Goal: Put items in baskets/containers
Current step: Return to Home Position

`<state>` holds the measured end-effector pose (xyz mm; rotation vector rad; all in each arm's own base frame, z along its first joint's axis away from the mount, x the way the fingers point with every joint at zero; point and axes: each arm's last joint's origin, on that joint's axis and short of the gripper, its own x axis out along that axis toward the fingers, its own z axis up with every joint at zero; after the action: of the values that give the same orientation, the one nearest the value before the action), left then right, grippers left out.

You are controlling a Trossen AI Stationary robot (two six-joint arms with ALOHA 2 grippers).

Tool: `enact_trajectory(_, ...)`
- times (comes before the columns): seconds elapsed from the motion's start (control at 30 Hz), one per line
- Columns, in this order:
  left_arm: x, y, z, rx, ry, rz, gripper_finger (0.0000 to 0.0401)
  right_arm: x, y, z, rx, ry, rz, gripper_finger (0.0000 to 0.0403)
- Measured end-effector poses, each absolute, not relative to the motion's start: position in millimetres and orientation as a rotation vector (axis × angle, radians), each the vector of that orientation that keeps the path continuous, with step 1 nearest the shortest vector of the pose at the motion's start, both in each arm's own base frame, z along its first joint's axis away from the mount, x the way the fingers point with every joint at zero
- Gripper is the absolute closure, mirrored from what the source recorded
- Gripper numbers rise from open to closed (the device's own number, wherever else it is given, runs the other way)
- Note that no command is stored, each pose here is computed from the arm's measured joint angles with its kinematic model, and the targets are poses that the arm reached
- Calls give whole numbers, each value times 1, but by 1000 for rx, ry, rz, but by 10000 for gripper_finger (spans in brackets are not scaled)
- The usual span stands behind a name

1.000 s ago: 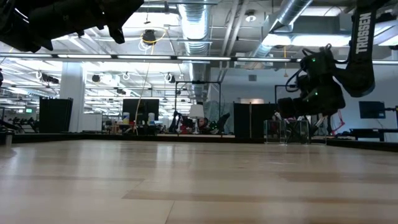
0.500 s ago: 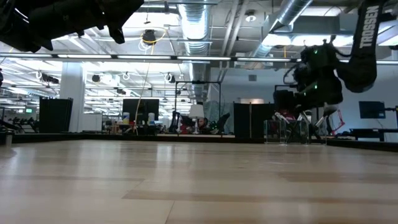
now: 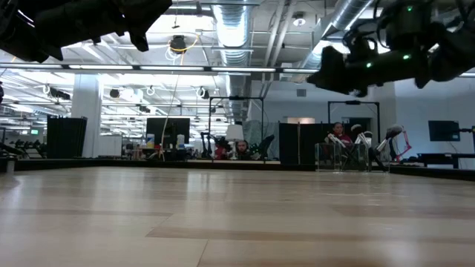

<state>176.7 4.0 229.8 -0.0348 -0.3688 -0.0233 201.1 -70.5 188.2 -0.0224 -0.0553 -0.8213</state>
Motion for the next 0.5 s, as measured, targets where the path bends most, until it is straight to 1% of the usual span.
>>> enact_trajectory(0.13,177,4,230,-15,-367,-18,304,209,-50,183,38,0,-429,249)
enact_trajectory(0.2,177,5,229,-9,-363,5,304,211,-41,180,46,37,-305,261)
enact_trajectory(0.33,177,6,229,23,-361,59,304,212,-31,183,0,39,-243,290)
enact_trajectory(0.5,177,6,229,21,-359,66,304,206,-21,211,-22,-94,-215,325)
